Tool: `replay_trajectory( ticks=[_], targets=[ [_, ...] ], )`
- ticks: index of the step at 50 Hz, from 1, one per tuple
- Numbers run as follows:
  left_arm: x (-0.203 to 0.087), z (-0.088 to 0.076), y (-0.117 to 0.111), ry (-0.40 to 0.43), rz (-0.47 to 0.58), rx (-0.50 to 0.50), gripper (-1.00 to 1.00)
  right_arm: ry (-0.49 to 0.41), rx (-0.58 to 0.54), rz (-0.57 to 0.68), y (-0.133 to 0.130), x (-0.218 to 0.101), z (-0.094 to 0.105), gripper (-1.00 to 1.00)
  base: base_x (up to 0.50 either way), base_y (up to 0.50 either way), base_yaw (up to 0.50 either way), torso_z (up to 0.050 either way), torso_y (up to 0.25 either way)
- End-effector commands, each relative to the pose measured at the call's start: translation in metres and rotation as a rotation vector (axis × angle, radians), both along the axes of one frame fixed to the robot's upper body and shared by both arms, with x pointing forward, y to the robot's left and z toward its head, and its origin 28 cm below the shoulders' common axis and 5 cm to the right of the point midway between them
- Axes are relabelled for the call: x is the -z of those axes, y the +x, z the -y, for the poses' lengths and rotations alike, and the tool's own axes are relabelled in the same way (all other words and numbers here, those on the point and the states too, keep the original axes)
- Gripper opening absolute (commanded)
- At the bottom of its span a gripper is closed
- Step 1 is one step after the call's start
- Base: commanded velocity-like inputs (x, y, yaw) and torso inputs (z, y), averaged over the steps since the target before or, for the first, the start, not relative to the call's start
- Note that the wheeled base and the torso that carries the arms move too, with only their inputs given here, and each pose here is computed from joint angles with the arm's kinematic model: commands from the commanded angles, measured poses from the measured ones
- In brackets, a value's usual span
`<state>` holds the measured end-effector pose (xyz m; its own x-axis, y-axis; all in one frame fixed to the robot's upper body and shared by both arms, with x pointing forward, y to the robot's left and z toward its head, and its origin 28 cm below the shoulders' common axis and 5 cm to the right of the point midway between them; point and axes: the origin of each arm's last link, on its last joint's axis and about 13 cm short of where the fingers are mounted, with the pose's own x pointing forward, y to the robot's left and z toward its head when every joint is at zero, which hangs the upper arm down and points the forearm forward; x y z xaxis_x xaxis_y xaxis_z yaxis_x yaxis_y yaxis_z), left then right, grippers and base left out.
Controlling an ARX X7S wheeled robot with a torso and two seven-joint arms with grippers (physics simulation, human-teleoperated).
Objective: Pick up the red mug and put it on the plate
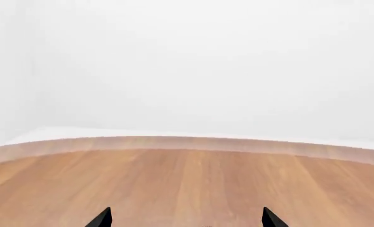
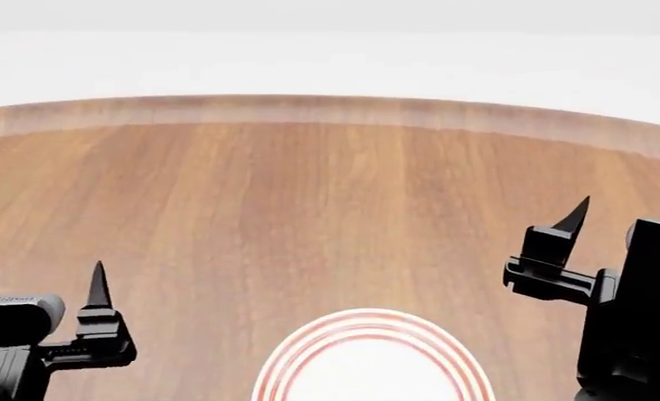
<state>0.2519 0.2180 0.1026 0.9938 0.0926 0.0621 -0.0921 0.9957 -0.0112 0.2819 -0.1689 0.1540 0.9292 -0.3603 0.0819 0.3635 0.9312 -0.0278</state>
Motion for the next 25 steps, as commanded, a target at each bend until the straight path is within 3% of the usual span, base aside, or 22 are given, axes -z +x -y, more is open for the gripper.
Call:
replay_trajectory(
  ticks=[1, 2, 3, 25],
  targets=[
    [0.007, -0.026, 0.007, -0.079, -0.051, -0.311, 1.0, -0.003, -0.009, -0.02, 0.002, 0.006, -0.001, 1.0, 0.0, 0.0, 0.0, 0.0, 0.0],
    [0.008, -0.027, 0.007, -0.082, -0.054, -0.325, 1.0, -0.003, -0.011, -0.022, 0.002, 0.007, -0.001, 1.0, 0.0, 0.0, 0.0, 0.0, 0.0],
    [0.039, -0.068, -0.003, -0.113, -0.118, -0.527, 1.0, -0.002, -0.019, -0.05, 0.005, 0.017, -0.001, 1.0, 0.0, 0.0, 0.0, 0.0, 0.0],
    [0.052, -0.074, -0.004, -0.125, -0.164, -0.551, 1.0, 0.0, -0.021, -0.055, 0.006, 0.02, -0.002, 1.0, 0.0, 0.0, 0.0, 0.0, 0.0]
  ],
)
